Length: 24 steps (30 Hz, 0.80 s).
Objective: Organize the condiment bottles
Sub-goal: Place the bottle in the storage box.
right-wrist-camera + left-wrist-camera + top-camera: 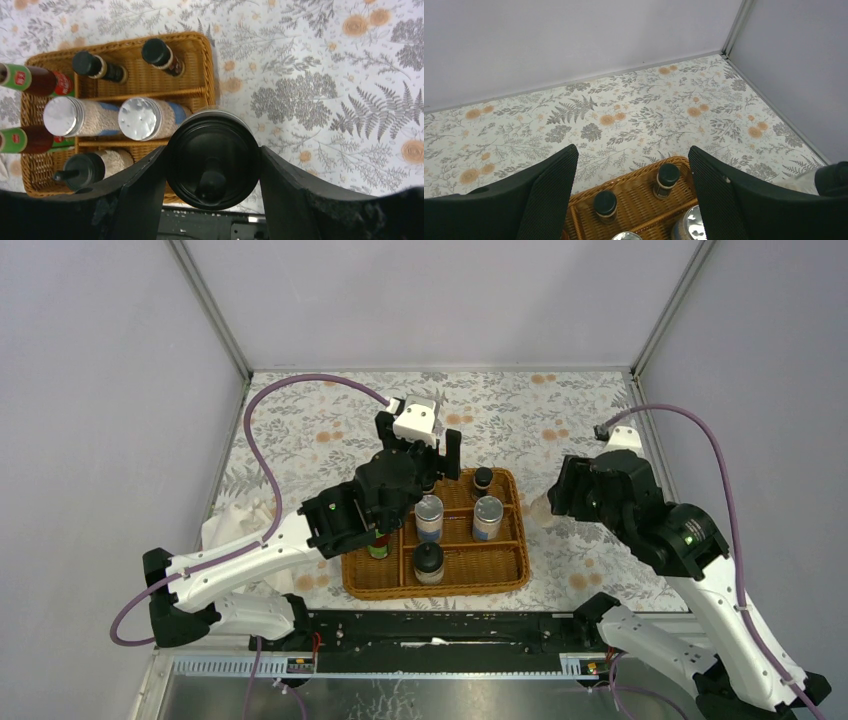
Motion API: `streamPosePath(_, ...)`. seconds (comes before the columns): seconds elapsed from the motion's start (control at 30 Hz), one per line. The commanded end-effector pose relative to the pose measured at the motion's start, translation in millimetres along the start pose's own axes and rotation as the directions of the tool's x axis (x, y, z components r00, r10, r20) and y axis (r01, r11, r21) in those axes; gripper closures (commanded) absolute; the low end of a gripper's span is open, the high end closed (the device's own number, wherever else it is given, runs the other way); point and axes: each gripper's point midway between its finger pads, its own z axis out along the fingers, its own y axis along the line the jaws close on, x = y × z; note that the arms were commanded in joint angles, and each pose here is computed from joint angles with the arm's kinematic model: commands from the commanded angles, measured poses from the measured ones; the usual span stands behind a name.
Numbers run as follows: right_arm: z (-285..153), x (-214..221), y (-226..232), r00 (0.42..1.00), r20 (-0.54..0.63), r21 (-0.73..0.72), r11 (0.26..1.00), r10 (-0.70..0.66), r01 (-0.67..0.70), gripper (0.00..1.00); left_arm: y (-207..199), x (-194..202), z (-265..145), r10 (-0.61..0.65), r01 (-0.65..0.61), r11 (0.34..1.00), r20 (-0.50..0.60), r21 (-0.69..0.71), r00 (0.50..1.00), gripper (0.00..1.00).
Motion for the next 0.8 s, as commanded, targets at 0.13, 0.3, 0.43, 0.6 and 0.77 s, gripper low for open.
streamPosePath(0.13, -11.1, 34.1, 4.8, 0.995, -0.096, -0.084, 0.996, 0.029, -0.038, 1.0, 13.0, -12.4, -1.8, -0.018, 0.018, 0.999, 0.02, -0.043, 1.0, 0.15)
streamPosePath(0.3, -5.5, 62.6, 5.2, 0.986, -0.164, -0.114, 0.993, 0.023, -0.042, 1.0, 15.0, -12.1, -2.0, -0.016, 0.017, 0.999, 0.018, -0.045, 1.0, 0.15)
streamPosePath(0.43, -1.9, 74.0, 6.9, 0.981, -0.192, -0.131, 0.991, 0.017, -0.043, 1.0, 15.2, -12.4, -1.4, -0.017, 0.018, 0.999, 0.018, -0.046, 1.0, 0.15)
streamPosePath(0.6, 3.5, 77.8, 11.8, 0.977, -0.212, -0.145, 0.989, 0.007, -0.039, 1.0, 14.3, -9.3, 1.1, -0.01, 0.01, 0.999, 0.011, -0.048, 1.0, 0.15)
streamPosePath(0.77, 6.6, 70.3, 16.6, 0.977, -0.213, -0.152, 0.988, -0.025, -0.008, 1.0, 17.0, -11.9, 2.3, -0.011, 0.012, 0.999, 0.013, -0.051, 1.0, 0.15)
